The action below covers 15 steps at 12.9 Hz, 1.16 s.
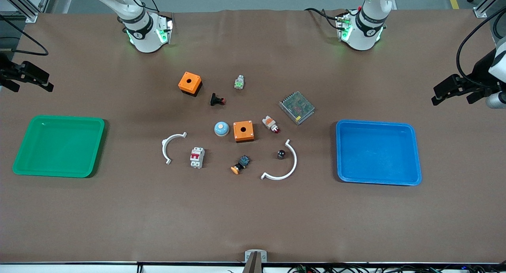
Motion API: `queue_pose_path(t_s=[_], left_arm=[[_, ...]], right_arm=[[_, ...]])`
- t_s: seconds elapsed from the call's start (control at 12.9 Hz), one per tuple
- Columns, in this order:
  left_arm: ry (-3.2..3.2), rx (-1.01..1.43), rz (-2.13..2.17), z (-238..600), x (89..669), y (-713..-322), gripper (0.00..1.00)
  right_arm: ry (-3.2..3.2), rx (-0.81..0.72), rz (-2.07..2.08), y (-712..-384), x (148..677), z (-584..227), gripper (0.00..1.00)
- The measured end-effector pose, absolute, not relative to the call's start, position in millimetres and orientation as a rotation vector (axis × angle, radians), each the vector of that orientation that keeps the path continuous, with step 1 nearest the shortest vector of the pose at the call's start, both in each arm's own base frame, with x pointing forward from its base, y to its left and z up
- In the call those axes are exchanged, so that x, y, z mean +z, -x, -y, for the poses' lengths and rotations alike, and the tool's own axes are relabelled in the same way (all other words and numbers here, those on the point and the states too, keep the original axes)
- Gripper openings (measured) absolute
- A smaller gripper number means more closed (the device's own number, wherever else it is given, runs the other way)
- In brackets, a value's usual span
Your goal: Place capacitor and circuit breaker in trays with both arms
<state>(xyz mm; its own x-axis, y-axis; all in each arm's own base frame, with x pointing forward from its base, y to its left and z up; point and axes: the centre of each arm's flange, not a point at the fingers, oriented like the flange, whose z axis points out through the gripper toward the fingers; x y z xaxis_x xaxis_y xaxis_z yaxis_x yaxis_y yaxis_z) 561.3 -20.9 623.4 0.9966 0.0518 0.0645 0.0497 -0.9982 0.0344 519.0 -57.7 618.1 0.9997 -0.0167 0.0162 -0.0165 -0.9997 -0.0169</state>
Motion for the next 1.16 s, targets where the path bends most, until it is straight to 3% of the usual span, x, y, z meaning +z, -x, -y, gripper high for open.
queue_pose_path(t_s=[0.54,0.85,1.16], left_arm=[[-3.105,0.040,-0.068,24.8,603.4,-566.5,1.00],[-3.012,-0.188,0.099,116.0,526.2,-583.4,1.00],[-2.947,-0.318,0.101,216.4,439.4,-596.5,1.00]], right_arm=[[3.125,-0.026,-0.026,-519.0,618.1,57.7,1.00],[3.125,-0.013,-0.027,-520.0,615.1,57.9,1.00],[3.123,0.198,-0.029,-562.1,532.3,58.5,1.00]])
